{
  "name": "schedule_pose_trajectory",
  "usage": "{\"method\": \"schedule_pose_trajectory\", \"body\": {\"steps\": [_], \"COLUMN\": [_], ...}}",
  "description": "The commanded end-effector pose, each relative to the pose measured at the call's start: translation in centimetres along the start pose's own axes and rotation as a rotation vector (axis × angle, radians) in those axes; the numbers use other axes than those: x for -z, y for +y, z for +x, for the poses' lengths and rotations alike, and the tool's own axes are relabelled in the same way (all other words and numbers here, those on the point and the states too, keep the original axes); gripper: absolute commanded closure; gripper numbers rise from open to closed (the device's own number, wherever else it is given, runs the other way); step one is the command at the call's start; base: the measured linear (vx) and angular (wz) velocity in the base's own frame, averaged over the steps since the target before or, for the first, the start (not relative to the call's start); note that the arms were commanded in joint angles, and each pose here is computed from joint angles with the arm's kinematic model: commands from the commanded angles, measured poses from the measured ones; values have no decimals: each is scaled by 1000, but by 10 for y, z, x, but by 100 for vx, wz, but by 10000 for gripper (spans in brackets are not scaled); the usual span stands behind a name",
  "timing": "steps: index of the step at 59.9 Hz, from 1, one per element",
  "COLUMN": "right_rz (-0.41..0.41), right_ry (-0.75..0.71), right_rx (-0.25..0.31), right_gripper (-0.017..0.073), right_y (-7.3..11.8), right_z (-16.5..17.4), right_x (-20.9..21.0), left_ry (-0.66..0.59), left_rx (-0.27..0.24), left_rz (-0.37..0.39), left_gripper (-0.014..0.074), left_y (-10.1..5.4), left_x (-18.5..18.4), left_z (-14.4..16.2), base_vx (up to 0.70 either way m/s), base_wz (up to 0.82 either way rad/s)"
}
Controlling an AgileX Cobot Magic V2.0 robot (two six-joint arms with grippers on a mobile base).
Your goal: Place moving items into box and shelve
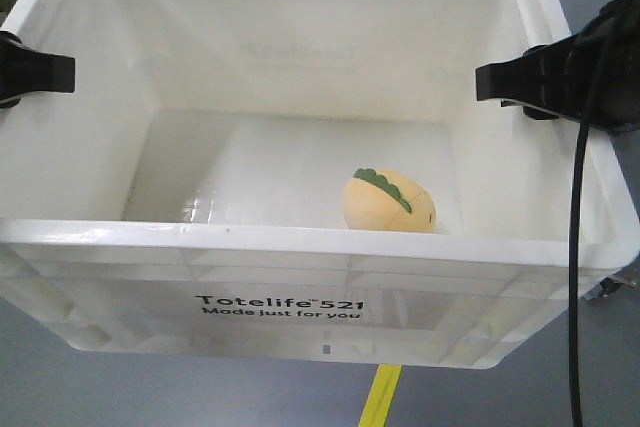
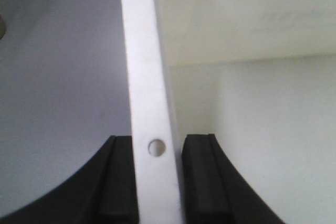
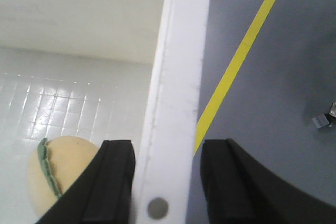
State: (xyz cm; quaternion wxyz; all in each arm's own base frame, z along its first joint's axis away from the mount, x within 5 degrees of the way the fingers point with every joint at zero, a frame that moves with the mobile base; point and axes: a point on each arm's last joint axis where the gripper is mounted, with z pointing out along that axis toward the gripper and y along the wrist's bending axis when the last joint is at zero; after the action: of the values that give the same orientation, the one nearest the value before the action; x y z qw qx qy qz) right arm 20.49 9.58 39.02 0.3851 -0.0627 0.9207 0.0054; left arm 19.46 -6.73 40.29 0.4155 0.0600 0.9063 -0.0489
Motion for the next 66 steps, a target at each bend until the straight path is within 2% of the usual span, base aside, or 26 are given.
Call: {"method": "schedule_pose_trajectory", "body": {"steps": [1,66], "right_rz": [23,23], "right_ry": [-155,-155], "right_rx": [-11,-11], "right_gripper": [412,412], "right_y": [-9,-9], "right_z": [-17,-17], "right_x": [18,18], "left_ry": [-217,-217], "left_rx": [-15,-15], "left_rz": [34,34], "left_gripper": [454,454], "left_y": [-1,-1], "left_x": [23,23], "left_z": [-21,-21], "base_vx": [31,33], "base_wz": [-6,-14]}}
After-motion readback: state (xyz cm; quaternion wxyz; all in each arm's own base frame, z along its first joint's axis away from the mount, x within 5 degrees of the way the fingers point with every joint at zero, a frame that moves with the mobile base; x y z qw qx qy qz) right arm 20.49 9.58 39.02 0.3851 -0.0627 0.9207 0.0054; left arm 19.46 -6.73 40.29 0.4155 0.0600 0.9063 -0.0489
